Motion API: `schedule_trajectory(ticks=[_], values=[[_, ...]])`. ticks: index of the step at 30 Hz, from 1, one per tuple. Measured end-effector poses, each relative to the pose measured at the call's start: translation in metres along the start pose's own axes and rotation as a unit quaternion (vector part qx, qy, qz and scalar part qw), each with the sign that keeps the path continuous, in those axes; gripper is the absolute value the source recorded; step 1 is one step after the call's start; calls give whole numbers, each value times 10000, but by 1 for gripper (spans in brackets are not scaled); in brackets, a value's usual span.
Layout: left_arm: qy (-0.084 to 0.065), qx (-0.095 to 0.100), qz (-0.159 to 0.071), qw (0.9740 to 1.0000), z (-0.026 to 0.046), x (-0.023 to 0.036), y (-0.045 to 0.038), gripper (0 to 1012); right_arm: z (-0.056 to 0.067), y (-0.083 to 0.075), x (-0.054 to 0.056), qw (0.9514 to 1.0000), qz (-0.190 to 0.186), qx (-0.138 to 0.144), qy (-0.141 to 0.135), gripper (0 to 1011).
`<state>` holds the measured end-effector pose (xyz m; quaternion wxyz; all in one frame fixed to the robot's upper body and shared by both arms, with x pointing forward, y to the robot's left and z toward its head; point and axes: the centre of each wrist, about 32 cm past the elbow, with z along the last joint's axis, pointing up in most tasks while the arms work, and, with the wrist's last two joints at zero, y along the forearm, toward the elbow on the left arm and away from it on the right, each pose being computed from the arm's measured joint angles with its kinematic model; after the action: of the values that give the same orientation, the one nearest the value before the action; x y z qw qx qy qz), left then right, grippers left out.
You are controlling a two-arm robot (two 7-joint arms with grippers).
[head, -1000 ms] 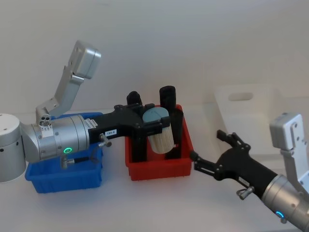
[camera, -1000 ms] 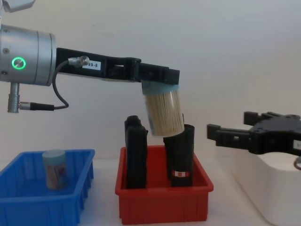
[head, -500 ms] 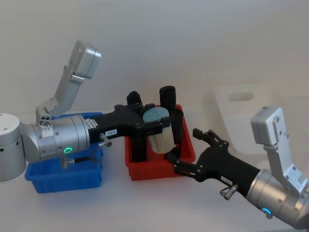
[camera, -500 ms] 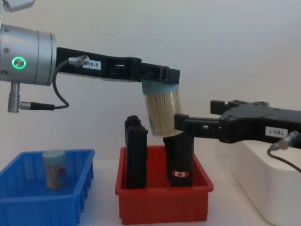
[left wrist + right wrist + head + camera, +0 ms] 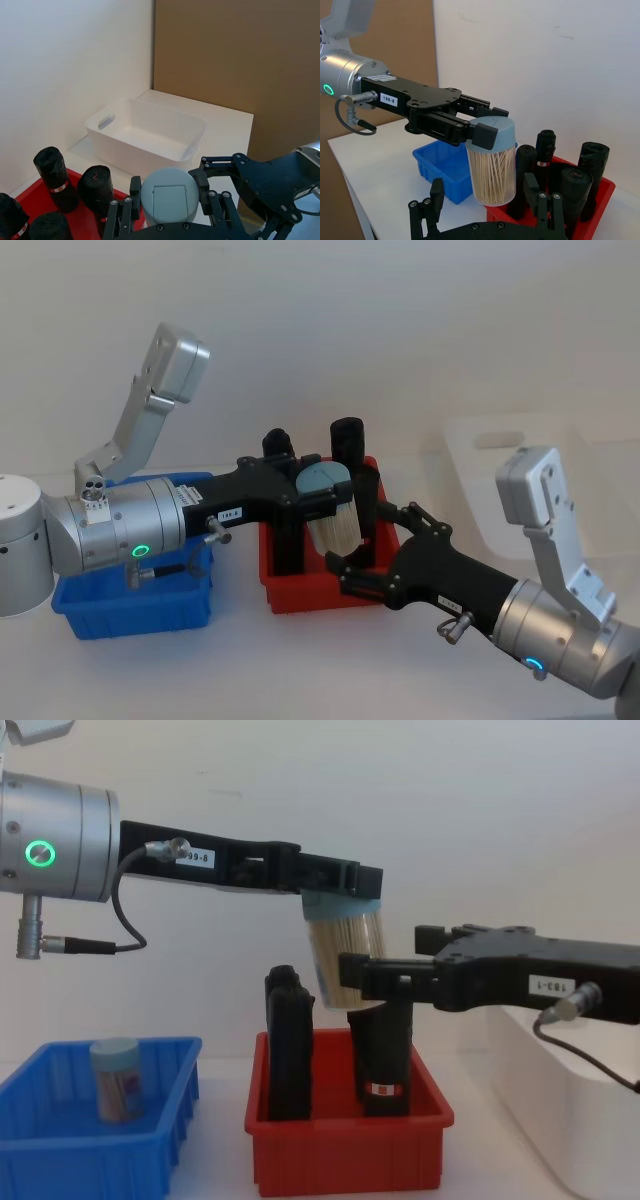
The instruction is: Pick the cotton swabs from the blue box and place them into the white box.
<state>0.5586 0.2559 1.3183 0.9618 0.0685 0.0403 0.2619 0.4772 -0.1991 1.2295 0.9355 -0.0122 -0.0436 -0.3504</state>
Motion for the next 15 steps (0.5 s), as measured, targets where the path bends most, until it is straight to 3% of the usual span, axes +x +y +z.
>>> schedule_trajectory(ticks=[15], values=[[0,0,0,10000,0,0,0,661,11,138,56,9999,95,-107,-15,1001]])
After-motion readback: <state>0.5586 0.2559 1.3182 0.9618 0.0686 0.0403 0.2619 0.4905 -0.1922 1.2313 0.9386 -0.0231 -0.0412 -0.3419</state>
